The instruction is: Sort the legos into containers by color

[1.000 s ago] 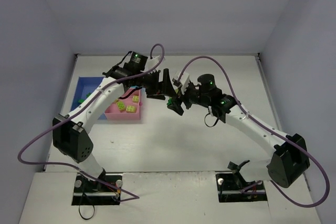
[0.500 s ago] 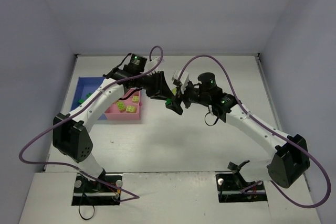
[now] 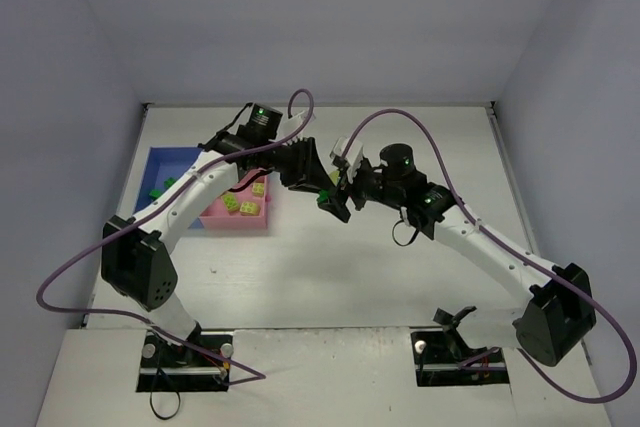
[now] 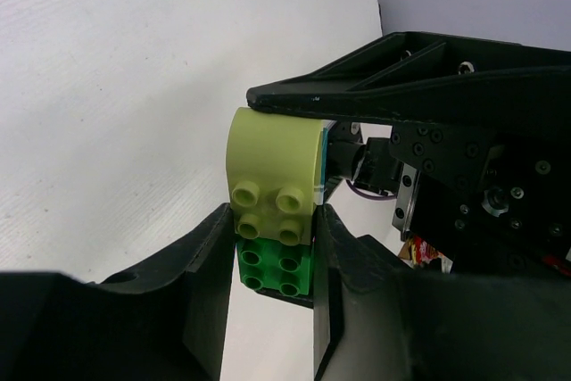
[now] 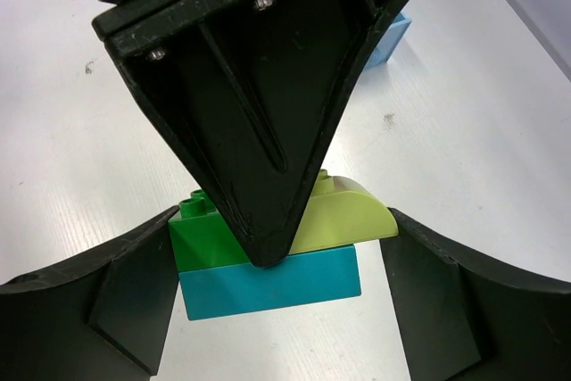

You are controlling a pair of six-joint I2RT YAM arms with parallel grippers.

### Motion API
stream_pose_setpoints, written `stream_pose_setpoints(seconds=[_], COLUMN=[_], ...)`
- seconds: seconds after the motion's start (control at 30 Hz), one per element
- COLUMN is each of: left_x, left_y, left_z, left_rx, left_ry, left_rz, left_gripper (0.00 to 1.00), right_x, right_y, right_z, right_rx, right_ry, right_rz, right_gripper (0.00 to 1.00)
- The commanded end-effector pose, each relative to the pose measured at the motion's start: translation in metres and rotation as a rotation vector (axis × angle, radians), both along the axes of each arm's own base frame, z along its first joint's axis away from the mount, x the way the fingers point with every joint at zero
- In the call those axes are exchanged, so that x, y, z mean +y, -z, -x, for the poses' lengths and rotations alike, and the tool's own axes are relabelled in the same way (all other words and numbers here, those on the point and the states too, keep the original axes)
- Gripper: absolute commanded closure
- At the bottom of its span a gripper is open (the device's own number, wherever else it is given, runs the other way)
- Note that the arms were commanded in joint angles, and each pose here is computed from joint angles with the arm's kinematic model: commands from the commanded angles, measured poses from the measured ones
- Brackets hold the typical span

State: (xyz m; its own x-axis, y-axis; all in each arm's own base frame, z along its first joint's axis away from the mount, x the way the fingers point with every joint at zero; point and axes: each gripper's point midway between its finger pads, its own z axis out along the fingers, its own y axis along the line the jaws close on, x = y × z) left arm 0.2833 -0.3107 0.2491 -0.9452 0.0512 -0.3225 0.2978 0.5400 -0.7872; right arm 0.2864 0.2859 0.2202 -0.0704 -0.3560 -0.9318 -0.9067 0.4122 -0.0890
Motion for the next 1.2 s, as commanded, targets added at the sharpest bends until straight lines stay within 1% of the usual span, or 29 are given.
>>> stream_pose_setpoints(seconds=[0.0,0.1,0.17,0.2,0.23,0.5,0.57,0.6,0.67,0.7,0.77,0.83,0.87,0.93,0.97,1.03,1.07,1.13,1.17], left_x=[-0.004,-0.004,-0.003,-0.002,-0.002,0.0,0.0,0.0,0.001,0.001,0.001,0.0,0.0,0.002,0.002,0.004,0.004,0.008,0.01], left_y=[-0.042,-0.043,-0.042,-0.042,-0.042,-0.04,-0.039,-0.039,-0.036,-0.036,-0.035,-0.035,-0.035,-0.033,-0.033,-0.034,-0.033,-0.033,-0.034], left_z=[0.001,0.002,0.003,0.002,0.002,0.003,0.003,0.003,0.004,0.003,0.002,0.003,0.004,0.004,0.005,0.005,0.004,0.002,0.001], left_rx=[-0.114,-0.115,-0.111,-0.111,-0.111,-0.113,-0.112,-0.11,-0.107,-0.108,-0.102,-0.099,-0.1,-0.098,-0.097,-0.097,-0.1,-0.1,-0.101], left_ry=[0.035,0.043,0.043,0.044,0.042,0.043,0.046,0.046,0.049,0.048,0.049,0.051,0.055,0.057,0.062,0.059,0.061,0.053,0.05], left_rz=[0.079,0.072,0.067,0.064,0.062,0.051,0.047,0.046,0.036,0.034,0.031,0.033,0.033,0.023,0.021,0.014,0.006,-0.01,-0.012], left_gripper=[1.0,1.0,1.0,1.0,1.0,1.0,1.0,1.0,1.0,1.0,1.0,1.0,1.0,1.0,1.0,1.0,1.0,0.75,0.67], right_x=[-0.003,-0.003,-0.004,-0.004,-0.004,-0.004,-0.004,-0.003,-0.003,-0.003,-0.003,-0.002,-0.002,-0.001,-0.001,-0.001,-0.002,-0.004,-0.005], right_y=[-0.022,-0.021,-0.023,-0.022,-0.022,-0.017,-0.018,-0.02,-0.023,-0.024,-0.026,-0.025,-0.024,-0.023,-0.023,-0.022,-0.02,-0.019,-0.018], right_z=[-0.002,0.0,0.0,0.0,0.0,0.002,0.001,0.002,0.001,0.001,0.002,0.003,0.004,0.004,0.005,0.006,0.006,0.006,0.007], right_rx=[-0.078,-0.075,-0.08,-0.08,-0.079,-0.058,-0.064,-0.068,-0.077,-0.076,-0.082,-0.08,-0.076,-0.071,-0.068,-0.066,-0.065,-0.069,-0.07], right_ry=[0.025,0.022,0.021,0.022,0.018,0.01,0.01,0.007,0.005,0.004,0.0,-0.006,-0.011,-0.017,-0.018,-0.019,-0.013,-0.009,-0.007], right_rz=[-0.043,-0.042,-0.043,-0.039,-0.038,-0.027,-0.027,-0.029,-0.032,-0.032,-0.034,-0.035,-0.035,-0.036,-0.036,-0.037,-0.032,-0.027,-0.025], right_gripper=[0.21,0.2,0.11,0.04,0.01,0.0,0.02,0.08,0.15,0.23,0.31,0.45,0.57,0.69,0.78,0.85,0.91,0.97,0.98])
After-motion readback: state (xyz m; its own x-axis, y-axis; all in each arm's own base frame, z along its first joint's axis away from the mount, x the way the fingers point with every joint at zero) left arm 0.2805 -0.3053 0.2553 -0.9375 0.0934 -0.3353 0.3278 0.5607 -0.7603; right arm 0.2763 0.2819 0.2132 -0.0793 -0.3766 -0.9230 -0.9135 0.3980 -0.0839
